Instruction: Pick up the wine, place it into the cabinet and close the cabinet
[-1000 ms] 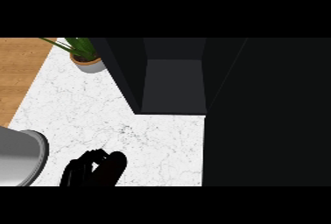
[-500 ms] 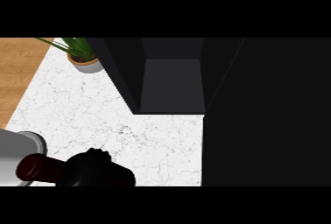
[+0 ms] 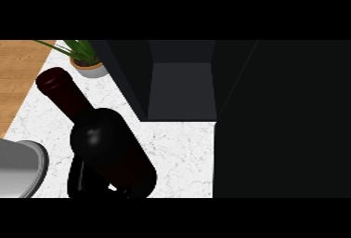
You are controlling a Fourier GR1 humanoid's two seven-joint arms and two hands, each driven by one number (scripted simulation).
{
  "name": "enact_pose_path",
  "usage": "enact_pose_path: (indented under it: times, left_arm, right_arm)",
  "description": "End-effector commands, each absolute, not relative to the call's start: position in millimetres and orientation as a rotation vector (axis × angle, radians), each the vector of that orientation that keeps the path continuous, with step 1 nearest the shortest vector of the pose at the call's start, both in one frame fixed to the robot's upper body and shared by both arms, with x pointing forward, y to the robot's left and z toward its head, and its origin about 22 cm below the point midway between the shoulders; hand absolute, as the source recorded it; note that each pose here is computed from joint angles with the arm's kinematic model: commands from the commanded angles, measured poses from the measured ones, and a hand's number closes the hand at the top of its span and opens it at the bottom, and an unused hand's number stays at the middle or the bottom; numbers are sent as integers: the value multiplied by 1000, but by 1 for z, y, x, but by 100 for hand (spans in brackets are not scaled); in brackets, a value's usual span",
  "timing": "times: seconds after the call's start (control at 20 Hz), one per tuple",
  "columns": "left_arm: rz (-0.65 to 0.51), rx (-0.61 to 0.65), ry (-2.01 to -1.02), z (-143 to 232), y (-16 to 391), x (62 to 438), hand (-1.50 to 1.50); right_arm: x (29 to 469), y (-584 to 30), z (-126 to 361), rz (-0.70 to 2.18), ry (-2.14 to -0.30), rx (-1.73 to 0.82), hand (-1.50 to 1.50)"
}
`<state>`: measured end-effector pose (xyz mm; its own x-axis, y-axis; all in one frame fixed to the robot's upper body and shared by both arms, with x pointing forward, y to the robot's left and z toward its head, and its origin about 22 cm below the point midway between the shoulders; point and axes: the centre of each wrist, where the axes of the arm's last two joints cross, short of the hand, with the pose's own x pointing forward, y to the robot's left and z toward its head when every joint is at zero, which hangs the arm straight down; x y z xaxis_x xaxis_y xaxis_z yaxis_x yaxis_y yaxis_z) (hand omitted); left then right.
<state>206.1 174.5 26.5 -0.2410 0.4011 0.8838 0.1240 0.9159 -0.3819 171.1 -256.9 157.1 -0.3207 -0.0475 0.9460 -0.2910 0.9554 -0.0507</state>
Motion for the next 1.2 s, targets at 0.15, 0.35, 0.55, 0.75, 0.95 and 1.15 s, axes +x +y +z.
enact_pose_path:
  times: [0.15,0.35,0.55,0.75,0.95,1.15]
  left_arm:
    - [274,-356,-1855,61,145,259,150]
    - [203,-286,-1874,37,139,276,150]
    - [151,-218,-1863,41,117,289,150]
    - [94,-180,-1848,44,82,283,150]
    - [112,-155,-1824,28,79,301,150]
    - [144,-145,-1795,8,76,301,150]
  right_arm:
    - [180,-259,144,255,-1881,251,-150]
    - [177,-241,148,250,-1902,252,-150]
    - [171,-245,154,230,-1891,247,-150]
    - [167,-244,147,242,-1892,258,-150]
    - [168,-252,139,269,-1892,240,-150]
    - [167,-251,157,255,-1891,232,-150]
